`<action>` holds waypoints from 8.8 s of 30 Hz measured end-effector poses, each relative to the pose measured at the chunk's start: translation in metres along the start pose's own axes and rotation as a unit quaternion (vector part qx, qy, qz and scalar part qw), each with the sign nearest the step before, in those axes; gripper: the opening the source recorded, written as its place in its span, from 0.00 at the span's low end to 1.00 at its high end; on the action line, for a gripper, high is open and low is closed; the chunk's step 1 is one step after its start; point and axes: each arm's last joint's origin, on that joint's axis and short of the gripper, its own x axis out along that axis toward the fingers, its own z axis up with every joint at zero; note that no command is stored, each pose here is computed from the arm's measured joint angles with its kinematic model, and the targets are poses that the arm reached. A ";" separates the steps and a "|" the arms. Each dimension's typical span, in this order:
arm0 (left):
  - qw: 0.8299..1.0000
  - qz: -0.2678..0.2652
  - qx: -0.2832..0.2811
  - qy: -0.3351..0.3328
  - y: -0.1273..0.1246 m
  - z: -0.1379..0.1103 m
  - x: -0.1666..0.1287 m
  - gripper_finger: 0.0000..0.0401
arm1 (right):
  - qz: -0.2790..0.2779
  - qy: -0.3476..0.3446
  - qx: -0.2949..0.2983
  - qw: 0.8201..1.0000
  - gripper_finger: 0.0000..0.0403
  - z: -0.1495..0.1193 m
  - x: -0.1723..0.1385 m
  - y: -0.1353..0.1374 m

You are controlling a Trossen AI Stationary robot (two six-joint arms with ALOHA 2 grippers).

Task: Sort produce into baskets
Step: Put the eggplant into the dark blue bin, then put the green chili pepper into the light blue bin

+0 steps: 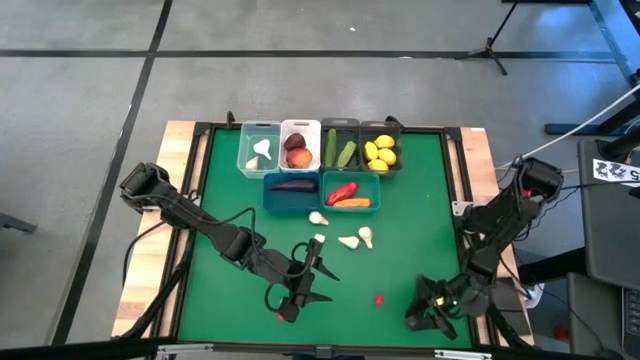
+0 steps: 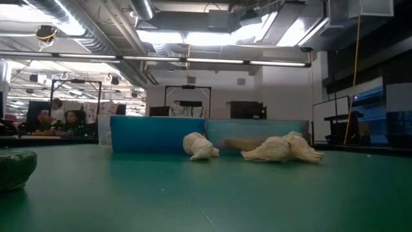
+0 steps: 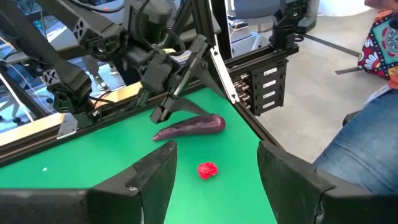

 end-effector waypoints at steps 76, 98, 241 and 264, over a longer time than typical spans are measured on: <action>0.912 0.332 -0.204 0.126 0.067 -0.130 0.141 0.55 | -0.258 -0.113 -0.140 0.949 0.52 0.186 -0.090 0.016; 0.903 0.325 -0.235 0.155 0.076 -0.164 0.154 0.55 | -0.263 -0.107 -0.141 0.948 0.52 0.185 -0.090 0.015; 0.965 0.074 -0.199 0.156 -0.113 -0.146 -0.045 0.70 | -0.208 -0.034 -0.246 0.946 0.52 0.164 -0.030 0.027; 0.959 0.062 -0.163 0.221 -0.094 -0.187 -0.019 0.68 | -0.207 -0.037 -0.233 0.950 0.52 0.164 -0.030 0.027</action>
